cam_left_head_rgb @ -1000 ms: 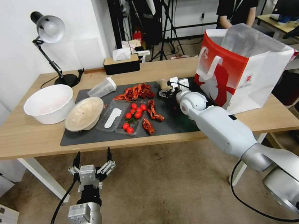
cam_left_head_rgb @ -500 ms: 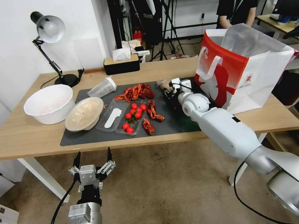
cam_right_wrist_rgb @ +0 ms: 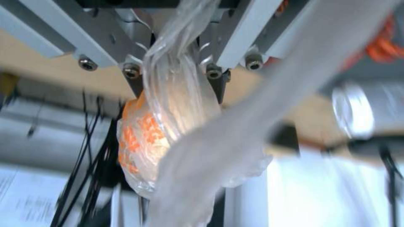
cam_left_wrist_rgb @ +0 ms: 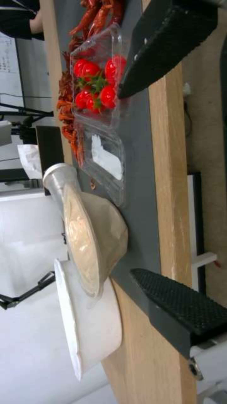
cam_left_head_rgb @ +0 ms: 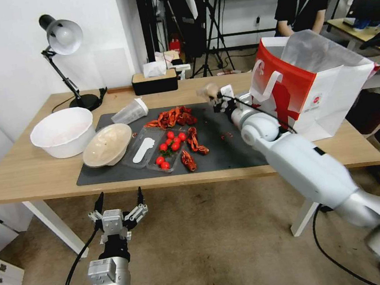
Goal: Pick up the trash from the table and place it into the takeout bag.
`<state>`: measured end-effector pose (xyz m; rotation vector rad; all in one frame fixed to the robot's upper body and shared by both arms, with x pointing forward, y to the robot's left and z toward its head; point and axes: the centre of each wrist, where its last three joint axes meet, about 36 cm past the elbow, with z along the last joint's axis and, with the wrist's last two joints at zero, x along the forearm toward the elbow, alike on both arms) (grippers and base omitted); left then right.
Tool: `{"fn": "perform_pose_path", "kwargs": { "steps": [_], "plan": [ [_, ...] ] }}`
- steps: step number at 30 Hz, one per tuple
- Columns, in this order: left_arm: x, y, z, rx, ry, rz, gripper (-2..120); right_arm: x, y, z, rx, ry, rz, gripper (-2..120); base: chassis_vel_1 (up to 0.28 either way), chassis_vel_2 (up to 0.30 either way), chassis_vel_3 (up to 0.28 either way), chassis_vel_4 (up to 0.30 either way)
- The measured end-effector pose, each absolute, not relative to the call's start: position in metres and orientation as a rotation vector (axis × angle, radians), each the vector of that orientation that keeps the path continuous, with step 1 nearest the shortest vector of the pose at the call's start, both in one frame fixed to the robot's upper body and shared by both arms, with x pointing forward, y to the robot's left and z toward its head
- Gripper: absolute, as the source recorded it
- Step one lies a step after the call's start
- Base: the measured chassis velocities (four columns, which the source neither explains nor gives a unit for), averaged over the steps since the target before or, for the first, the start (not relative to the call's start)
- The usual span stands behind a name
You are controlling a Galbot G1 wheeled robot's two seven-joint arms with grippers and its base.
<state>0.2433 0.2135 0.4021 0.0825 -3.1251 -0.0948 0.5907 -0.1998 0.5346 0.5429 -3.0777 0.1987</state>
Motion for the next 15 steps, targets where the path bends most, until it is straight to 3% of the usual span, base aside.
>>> {"fn": "perform_pose_path", "kwargs": {
  "steps": [4,7,15],
  "plan": [
    [0.243,0.214,0.403,0.086,-3.126,-0.097,100,0.568,-0.215,0.577,0.496,-3.149,0.205,9,0.0,0.0,0.0,0.0],
    [0.243,0.215,0.404,0.091,-3.129,-0.097,100,0.542,-0.247,0.623,0.255,-3.184,0.22,8,0.0,0.0,0.0,0.0],
    [0.243,0.212,0.405,0.097,-3.133,-0.09,100,0.509,-0.301,0.676,-0.11,-3.119,0.182,7,0.0,0.0,0.0,0.0]
  ]
}}
